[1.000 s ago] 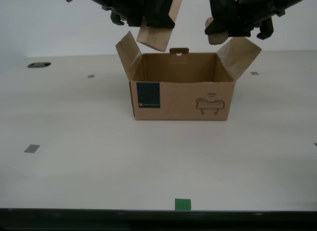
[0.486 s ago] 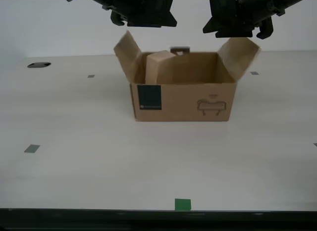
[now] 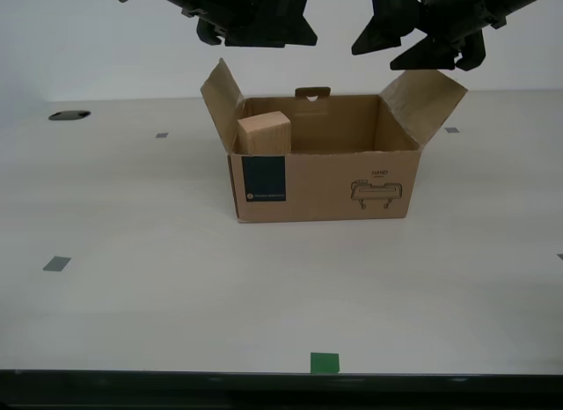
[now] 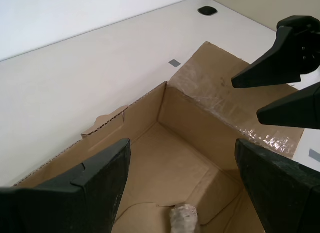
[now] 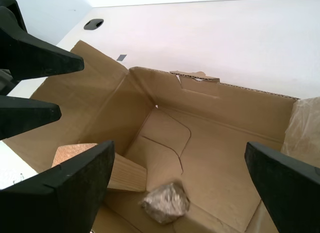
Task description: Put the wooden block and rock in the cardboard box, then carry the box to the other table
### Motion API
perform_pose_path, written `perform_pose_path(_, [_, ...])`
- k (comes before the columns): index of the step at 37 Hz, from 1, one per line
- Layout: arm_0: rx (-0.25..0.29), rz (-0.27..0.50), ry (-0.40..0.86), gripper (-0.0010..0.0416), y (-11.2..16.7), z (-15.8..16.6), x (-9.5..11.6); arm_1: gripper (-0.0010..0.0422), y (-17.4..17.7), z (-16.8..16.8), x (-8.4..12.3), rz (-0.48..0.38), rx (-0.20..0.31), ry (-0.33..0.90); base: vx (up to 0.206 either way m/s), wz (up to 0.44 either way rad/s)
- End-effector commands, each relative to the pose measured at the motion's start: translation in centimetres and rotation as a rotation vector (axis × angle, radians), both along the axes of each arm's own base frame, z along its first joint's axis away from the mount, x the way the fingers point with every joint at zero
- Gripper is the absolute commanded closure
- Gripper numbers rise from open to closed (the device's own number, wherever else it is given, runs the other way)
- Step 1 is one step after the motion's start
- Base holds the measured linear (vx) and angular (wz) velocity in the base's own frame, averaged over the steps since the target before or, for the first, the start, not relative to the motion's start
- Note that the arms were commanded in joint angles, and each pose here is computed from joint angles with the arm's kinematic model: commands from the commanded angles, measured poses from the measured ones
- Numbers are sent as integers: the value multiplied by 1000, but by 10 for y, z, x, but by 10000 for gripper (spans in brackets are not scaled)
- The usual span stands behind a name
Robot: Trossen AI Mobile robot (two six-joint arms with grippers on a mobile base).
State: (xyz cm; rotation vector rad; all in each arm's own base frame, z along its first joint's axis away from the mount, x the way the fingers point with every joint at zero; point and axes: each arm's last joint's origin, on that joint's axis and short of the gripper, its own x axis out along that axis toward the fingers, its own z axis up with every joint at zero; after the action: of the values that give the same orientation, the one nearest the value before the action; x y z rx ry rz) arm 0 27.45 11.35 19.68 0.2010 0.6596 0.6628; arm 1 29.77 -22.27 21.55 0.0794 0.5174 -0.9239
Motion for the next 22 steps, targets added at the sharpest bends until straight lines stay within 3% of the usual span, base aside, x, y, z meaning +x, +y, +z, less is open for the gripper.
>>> perform_pose_path(1, [6,-2,-1,32,0,1,0,131,0,0,0,8,-16,18,0,0])
perform_pose_path(13, [20,-13,-1,21,-2,8,-3,131,1,4,-1,22,-36,31,0,0])
perform_pose_path(22, [25,-58,-7,29,-18,28,-14,131,7,24,-6,64,-113,55,0,0])
